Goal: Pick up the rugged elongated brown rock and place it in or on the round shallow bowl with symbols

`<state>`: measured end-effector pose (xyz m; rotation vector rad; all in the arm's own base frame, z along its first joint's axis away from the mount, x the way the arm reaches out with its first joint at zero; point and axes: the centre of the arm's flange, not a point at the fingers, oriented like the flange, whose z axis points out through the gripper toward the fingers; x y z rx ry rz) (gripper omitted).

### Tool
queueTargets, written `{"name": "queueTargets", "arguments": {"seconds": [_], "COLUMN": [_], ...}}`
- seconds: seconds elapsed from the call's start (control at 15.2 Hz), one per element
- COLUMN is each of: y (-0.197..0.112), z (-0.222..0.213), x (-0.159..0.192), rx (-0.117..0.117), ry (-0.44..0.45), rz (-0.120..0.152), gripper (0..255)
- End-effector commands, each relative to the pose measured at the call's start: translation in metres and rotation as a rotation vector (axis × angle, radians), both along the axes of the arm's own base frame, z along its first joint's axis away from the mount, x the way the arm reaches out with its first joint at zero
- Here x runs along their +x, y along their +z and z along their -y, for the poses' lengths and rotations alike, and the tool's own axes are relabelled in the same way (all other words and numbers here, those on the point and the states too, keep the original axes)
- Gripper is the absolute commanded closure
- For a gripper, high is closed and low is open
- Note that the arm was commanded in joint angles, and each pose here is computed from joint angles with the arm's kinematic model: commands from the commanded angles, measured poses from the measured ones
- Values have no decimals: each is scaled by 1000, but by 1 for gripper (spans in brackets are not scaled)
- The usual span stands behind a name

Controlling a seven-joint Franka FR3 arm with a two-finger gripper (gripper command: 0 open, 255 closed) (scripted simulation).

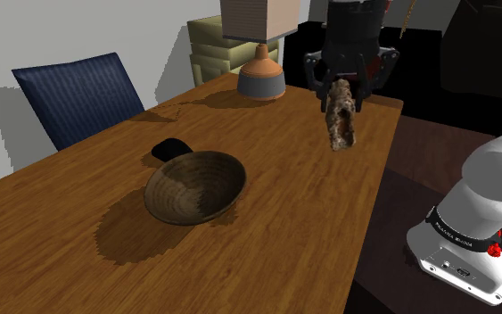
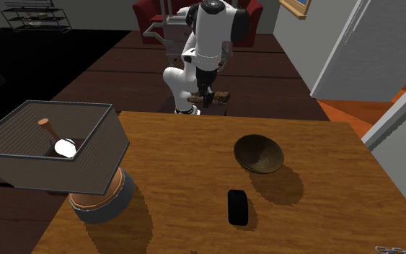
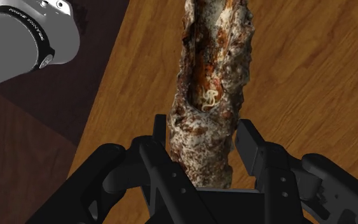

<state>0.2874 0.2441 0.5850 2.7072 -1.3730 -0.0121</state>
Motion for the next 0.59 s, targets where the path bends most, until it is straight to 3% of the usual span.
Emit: {"name": "queueTargets", "arguments": {"seconds": [0.0, 0.53], "y": [1, 2], "z": [-22, -117], "x": [12, 58], "rx": [1, 1], "ry": [0, 0], "rz": [0, 0], "gripper": [255, 255]}}
